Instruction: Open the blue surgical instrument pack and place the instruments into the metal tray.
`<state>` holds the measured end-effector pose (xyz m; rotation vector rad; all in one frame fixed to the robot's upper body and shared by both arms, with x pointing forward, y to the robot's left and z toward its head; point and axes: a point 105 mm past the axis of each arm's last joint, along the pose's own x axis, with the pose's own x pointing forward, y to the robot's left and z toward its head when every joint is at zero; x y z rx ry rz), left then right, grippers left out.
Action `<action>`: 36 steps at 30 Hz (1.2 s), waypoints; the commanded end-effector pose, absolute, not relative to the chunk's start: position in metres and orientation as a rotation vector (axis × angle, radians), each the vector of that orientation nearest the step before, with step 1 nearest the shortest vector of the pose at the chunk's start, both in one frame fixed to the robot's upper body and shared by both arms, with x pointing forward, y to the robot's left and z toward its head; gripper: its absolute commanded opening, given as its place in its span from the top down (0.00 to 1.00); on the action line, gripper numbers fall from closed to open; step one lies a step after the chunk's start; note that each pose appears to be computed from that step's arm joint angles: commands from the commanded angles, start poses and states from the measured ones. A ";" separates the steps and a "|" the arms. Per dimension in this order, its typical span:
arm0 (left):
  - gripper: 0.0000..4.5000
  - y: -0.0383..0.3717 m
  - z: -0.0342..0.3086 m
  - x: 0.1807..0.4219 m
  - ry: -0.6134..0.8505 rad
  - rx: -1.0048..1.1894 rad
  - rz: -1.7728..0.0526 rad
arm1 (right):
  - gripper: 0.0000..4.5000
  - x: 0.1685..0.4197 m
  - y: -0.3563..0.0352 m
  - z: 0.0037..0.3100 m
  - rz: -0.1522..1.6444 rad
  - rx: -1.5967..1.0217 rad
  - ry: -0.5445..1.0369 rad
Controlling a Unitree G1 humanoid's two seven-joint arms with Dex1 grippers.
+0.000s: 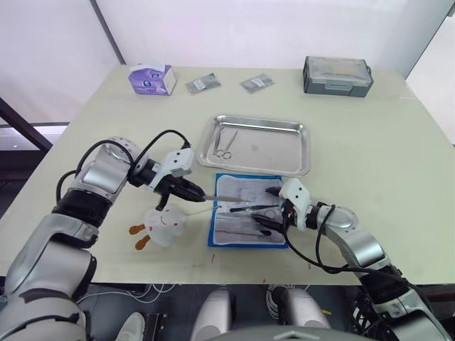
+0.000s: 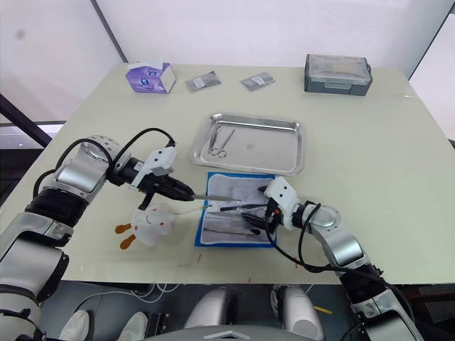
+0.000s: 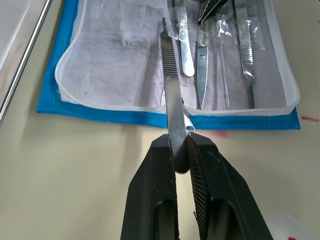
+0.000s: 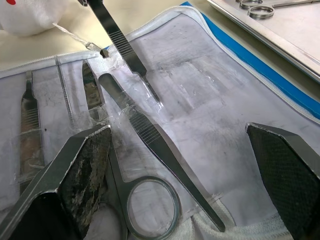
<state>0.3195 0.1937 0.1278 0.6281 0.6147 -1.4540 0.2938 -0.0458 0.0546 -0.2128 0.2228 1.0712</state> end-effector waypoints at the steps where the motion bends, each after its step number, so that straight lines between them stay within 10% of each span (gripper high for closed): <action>1: 1.00 0.195 0.140 0.312 0.600 0.630 -1.500 | 0.00 0.281 -0.075 -0.010 0.994 -0.234 0.509; 21: 1.00 0.217 0.168 0.310 0.619 0.638 -1.406 | 0.00 0.280 -0.073 -0.010 0.999 -0.231 0.509; 36: 1.00 0.171 0.223 0.352 0.286 0.315 -1.194 | 0.00 0.279 -0.073 -0.011 1.003 -0.233 0.509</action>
